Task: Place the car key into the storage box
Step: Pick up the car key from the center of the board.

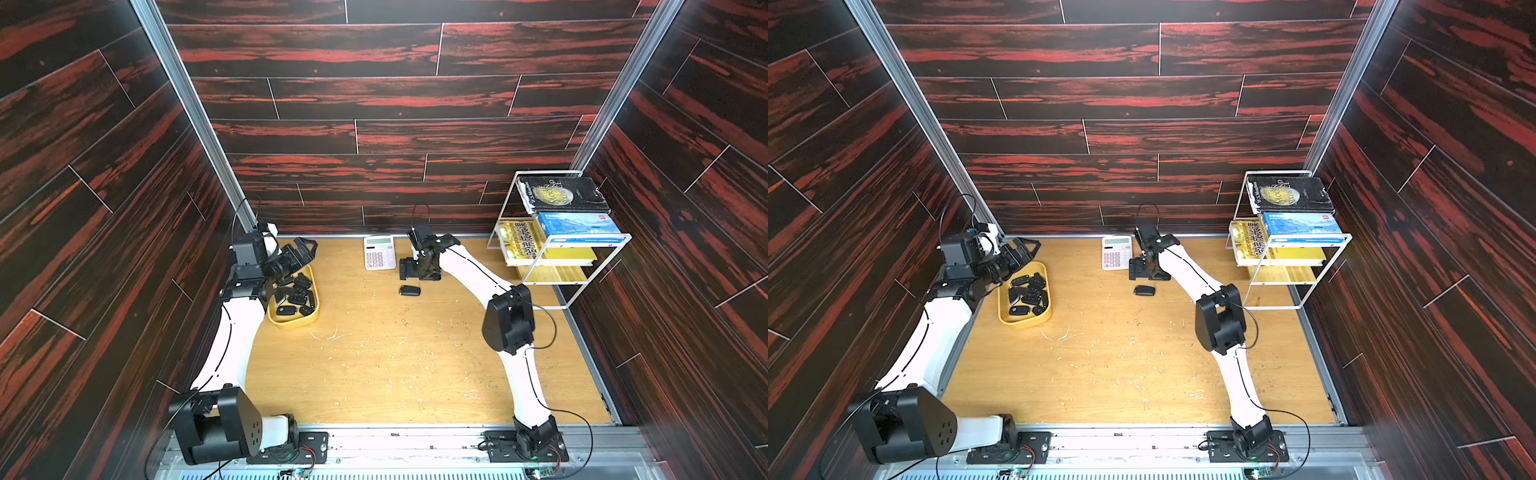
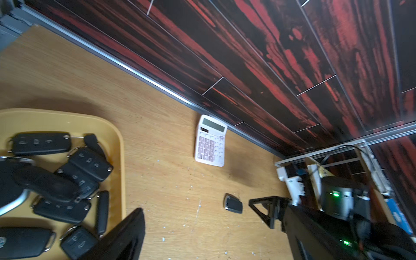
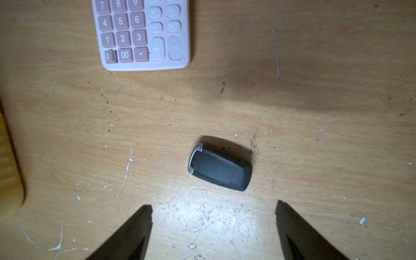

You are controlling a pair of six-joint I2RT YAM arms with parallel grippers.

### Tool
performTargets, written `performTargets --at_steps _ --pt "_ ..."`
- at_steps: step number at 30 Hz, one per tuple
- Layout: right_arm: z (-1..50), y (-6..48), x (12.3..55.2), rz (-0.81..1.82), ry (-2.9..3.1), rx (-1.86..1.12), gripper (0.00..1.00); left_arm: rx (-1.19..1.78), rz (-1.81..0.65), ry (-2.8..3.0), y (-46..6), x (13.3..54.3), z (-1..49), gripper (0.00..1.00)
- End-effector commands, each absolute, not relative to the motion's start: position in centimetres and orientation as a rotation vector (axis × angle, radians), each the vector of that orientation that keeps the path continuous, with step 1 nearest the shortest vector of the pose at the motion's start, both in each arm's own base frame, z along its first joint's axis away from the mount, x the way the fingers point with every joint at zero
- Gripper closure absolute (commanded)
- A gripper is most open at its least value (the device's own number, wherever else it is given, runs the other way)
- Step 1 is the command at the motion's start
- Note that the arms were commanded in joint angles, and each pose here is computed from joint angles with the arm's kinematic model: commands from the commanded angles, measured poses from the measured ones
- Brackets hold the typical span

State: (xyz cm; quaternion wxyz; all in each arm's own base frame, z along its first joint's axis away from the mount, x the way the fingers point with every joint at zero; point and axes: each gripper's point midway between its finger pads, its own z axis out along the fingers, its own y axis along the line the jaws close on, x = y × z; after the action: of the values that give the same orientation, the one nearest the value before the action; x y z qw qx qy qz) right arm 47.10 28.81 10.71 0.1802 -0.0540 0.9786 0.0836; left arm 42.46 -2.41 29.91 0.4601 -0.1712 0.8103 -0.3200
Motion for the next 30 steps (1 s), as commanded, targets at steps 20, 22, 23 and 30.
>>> performTargets --at_steps 20,22,23,30 --pt "4.9 30.1 43.7 0.04 2.972 0.071 0.01 -0.435 -0.912 1.969 -3.4 42.3 29.1 0.0" --pt "4.6 30.1 43.8 0.036 2.971 0.073 0.02 -0.434 -0.916 1.968 -3.5 42.3 29.1 0.0" --pt "4.5 30.1 43.9 0.034 2.967 0.072 0.01 -0.432 -0.918 1.964 -3.5 42.3 29.2 0.0" --pt "3.6 30.1 44.4 0.029 2.96 0.075 0.02 -0.433 -0.935 1.961 -3.6 42.4 29.0 0.0"
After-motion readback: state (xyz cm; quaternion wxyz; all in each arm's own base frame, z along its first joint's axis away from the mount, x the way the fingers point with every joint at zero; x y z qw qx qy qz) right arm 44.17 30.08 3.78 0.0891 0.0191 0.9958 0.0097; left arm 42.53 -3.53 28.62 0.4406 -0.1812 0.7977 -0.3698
